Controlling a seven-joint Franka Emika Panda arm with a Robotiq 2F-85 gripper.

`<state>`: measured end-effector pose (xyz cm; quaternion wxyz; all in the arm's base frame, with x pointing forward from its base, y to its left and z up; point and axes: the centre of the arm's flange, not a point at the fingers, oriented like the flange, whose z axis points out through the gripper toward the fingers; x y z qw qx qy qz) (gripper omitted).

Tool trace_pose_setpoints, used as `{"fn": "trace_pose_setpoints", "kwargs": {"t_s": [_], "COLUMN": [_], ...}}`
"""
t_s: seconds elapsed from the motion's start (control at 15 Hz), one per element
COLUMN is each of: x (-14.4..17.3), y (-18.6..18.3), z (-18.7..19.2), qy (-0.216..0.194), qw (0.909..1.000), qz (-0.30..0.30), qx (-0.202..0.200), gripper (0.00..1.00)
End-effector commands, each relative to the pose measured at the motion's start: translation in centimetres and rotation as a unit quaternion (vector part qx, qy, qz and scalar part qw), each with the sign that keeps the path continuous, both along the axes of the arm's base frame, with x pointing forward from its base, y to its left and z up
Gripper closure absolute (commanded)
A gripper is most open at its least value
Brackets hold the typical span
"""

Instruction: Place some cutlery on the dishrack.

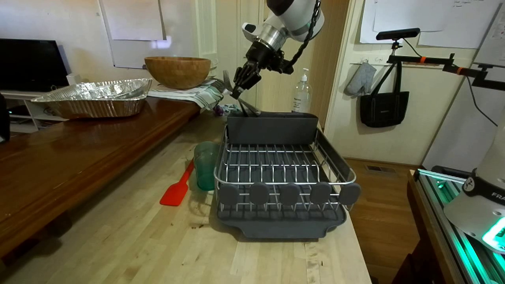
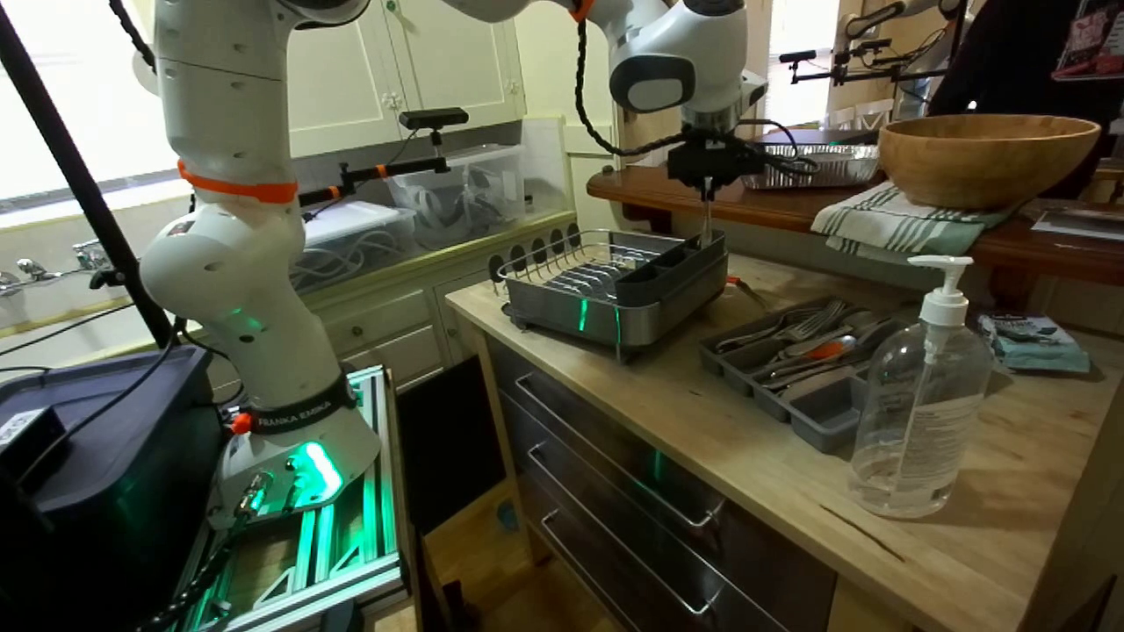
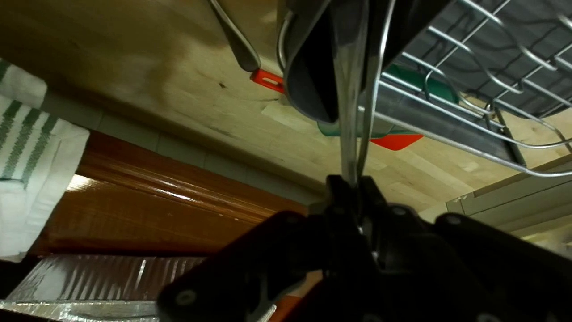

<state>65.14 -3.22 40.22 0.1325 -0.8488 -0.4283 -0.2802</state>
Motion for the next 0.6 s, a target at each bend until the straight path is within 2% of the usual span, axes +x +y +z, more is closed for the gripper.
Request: {"fn": "trace_pose_setpoints", "kwargs": {"t_s": [0.0,0.33,0.53], "x": [-0.9,-0.6,-0.2], "y": [0.1,0.5,1.5], "z": [-0.8,-0.3,-0.6], "qy": [0.004,-0.027,-0.012], "qw": [1.0,0.9995,0.9995], "qz": [0.003,-0.004,-0.017], "qx": [0.008,0.015,0.024], "gripper": [0.97,0.97,0.97]}}
